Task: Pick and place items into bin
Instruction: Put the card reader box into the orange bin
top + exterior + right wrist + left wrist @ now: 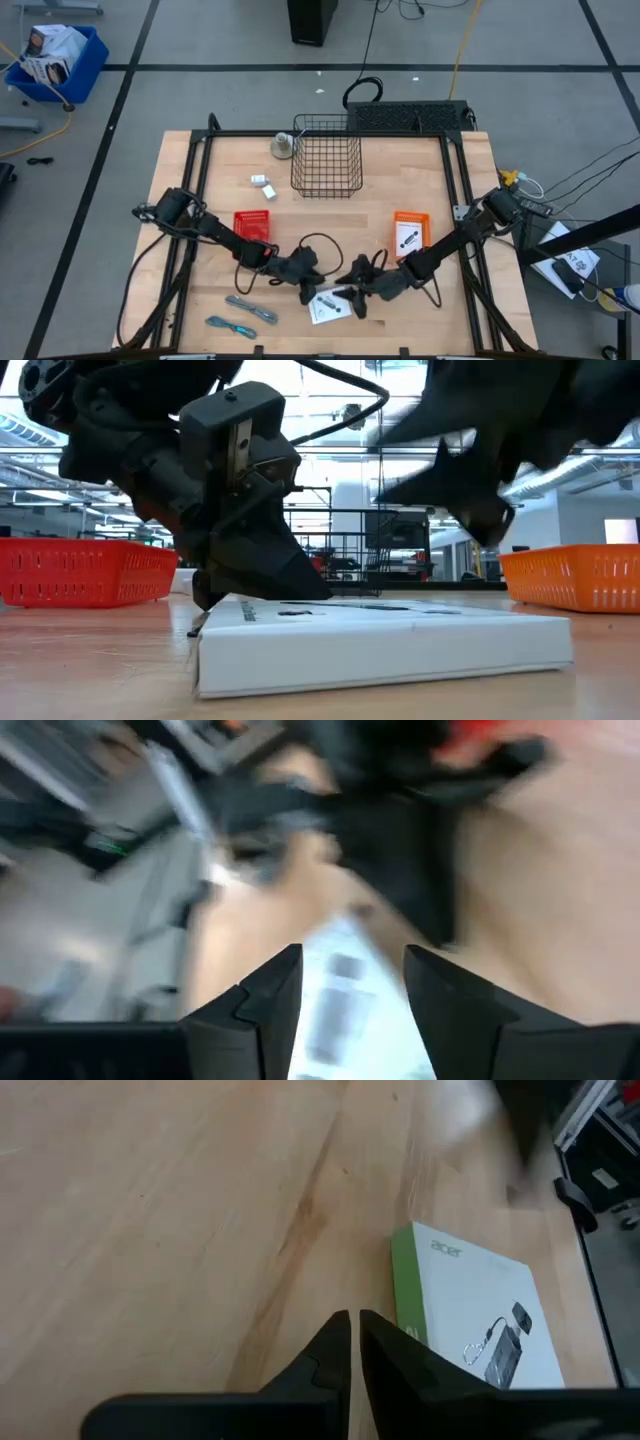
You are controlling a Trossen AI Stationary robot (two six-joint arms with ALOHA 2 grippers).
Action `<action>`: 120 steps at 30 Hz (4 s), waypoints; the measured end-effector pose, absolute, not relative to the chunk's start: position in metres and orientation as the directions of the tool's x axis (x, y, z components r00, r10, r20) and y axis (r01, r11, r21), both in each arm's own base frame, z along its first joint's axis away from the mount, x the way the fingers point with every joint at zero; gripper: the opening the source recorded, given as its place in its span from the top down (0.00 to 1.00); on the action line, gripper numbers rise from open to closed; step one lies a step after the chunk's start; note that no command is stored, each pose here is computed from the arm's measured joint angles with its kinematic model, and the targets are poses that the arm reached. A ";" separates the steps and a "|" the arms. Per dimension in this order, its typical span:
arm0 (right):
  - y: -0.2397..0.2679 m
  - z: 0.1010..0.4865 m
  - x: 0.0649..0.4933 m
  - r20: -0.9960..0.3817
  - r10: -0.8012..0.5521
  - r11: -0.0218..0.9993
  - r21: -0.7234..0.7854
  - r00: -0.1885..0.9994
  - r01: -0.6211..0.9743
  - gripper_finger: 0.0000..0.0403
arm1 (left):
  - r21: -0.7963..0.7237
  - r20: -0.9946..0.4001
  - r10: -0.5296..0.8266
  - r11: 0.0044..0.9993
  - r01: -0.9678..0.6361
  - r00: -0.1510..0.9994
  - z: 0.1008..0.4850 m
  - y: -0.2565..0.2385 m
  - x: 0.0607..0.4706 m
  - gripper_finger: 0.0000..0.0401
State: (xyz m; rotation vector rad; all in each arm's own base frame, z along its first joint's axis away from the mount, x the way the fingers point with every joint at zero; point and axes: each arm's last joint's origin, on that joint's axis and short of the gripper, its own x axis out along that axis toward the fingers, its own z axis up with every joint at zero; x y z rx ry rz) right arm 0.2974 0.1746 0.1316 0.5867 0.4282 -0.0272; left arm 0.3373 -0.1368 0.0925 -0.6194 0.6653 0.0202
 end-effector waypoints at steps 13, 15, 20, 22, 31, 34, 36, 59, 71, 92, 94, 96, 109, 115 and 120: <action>0.190 0.125 0.281 -0.504 0.216 0.846 0.525 0.836 0.098 0.59 | -0.551 -0.494 -0.326 0.835 0.000 0.806 0.123 -0.152 0.331 0.92; 0.191 0.123 0.279 -0.517 0.209 0.858 0.504 0.830 0.098 0.59 | -0.541 -0.467 -0.361 0.839 0.062 0.807 0.134 -0.159 0.327 0.92; 0.191 0.115 0.273 -0.592 0.193 0.904 0.418 0.782 0.094 0.59 | -0.558 -0.464 -0.504 0.805 0.201 0.728 0.152 -0.177 0.312 0.92; 0.190 0.112 0.270 -0.624 0.186 0.911 0.398 0.759 0.105 0.59 | -0.557 -0.495 -0.513 0.807 0.197 0.701 0.149 -0.182 0.307 0.92; 0.185 0.106 0.269 -0.673 0.151 0.922 0.360 0.724 0.143 0.59 | -0.568 -0.565 -0.468 0.818 0.092 0.679 0.122 -0.181 0.310 0.92; 0.185 0.106 0.270 -0.667 0.153 0.920 0.365 0.729 0.141 0.59 | -0.581 -0.588 -0.471 0.812 0.061 0.657 0.110 -0.177 0.313 0.92; 0.185 0.106 0.270 -0.666 0.153 0.921 0.364 0.730 0.139 0.59 | -0.574 -0.607 -0.460 0.817 0.042 0.648 0.103 -0.174 0.315 0.92; 0.177 0.127 0.293 -0.453 0.212 0.920 0.392 0.866 -0.020 0.66 | -0.595 -0.539 -0.454 0.801 0.061 0.709 0.097 -0.171 0.325 0.92; 0.167 0.138 0.304 -0.352 0.225 0.910 0.409 0.909 -0.066 0.67 | -0.576 -0.520 -0.407 0.817 0.045 0.751 0.099 -0.165 0.330 0.92; 0.169 0.140 0.305 -0.348 0.296 0.871 0.480 0.889 -0.102 0.68 | -0.506 -0.534 -0.202 0.854 -0.120 0.821 0.095 -0.151 0.334 0.92; 0.169 0.140 0.305 -0.349 0.294 0.872 0.480 0.890 -0.100 0.68 | -0.508 -0.531 -0.205 0.854 -0.115 0.822 0.096 -0.151 0.334 0.92; 0.169 0.139 0.305 -0.352 0.294 0.872 0.479 0.889 -0.099 0.68 | -0.507 -0.527 -0.205 0.854 -0.111 0.825 0.096 -0.151 0.334 0.92; 0.169 0.139 0.305 -0.353 0.300 0.871 0.481 0.886 -0.103 0.68 | -0.492 -0.532 -0.324 0.870 0.026 0.782 0.102 -0.153 0.333 0.92; 0.169 0.138 0.305 -0.355 0.299 0.871 0.480 0.885 -0.102 0.68 | -0.403 -0.627 -0.336 0.912 0.076 0.703 0.100 -0.149 0.326 0.92; 0.168 0.138 0.305 -0.355 0.299 0.868 0.486 0.886 -0.099 0.68 | -0.356 -0.627 -0.353 0.923 0.148 0.695 0.101 -0.149 0.326 0.92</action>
